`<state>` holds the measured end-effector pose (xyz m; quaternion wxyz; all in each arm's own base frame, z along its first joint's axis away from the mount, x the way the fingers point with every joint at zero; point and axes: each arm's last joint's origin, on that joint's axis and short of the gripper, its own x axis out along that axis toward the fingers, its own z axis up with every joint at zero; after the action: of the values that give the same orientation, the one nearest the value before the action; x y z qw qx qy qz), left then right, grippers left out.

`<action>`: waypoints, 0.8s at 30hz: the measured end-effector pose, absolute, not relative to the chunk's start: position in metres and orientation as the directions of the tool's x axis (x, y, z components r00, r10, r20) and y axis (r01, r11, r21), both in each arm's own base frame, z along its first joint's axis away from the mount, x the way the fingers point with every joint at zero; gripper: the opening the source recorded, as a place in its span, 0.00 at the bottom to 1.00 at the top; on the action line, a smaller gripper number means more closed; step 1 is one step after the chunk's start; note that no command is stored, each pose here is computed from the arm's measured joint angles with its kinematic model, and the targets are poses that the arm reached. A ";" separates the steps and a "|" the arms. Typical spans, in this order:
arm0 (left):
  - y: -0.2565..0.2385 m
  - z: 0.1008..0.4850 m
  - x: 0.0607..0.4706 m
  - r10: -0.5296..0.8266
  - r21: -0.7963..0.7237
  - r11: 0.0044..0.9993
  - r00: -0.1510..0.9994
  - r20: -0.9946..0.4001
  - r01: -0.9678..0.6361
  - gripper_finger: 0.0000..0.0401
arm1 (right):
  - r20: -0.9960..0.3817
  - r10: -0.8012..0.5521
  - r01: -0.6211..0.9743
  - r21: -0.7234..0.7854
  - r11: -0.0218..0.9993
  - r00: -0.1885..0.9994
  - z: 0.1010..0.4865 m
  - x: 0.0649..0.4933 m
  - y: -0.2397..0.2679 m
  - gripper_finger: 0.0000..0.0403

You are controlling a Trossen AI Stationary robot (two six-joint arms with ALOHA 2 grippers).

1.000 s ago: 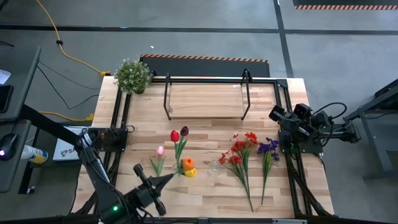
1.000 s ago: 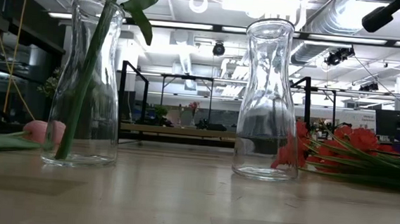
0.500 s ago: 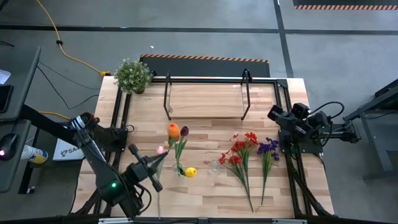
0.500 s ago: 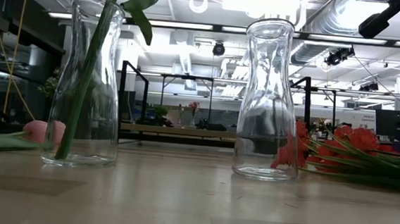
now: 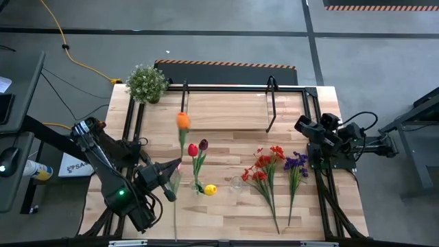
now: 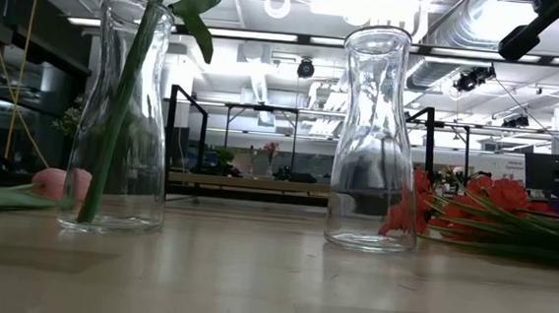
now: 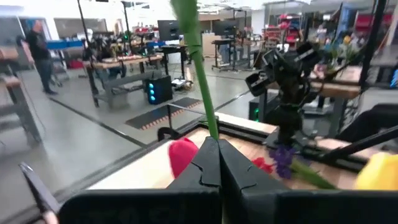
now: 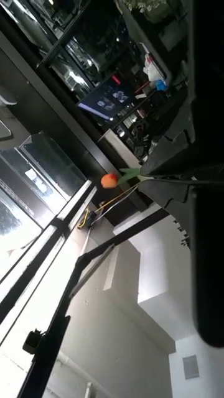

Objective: Pick and place flowers into a vace then onto a shelf
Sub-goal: Put the orange flower into the left transparent vase

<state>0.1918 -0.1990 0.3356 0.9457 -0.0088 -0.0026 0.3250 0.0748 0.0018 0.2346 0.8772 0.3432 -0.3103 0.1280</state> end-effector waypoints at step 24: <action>-0.218 0.317 0.207 0.614 -0.111 0.784 0.789 -0.001 -0.611 0.05 | 0.629 0.040 -0.454 0.513 0.729 0.776 0.234 0.075 0.003 0.03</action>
<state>0.2065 -0.2181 0.3174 0.9443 -0.0524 -0.0177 0.3243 0.0750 0.0026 0.2343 0.8787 0.3405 -0.3036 0.1404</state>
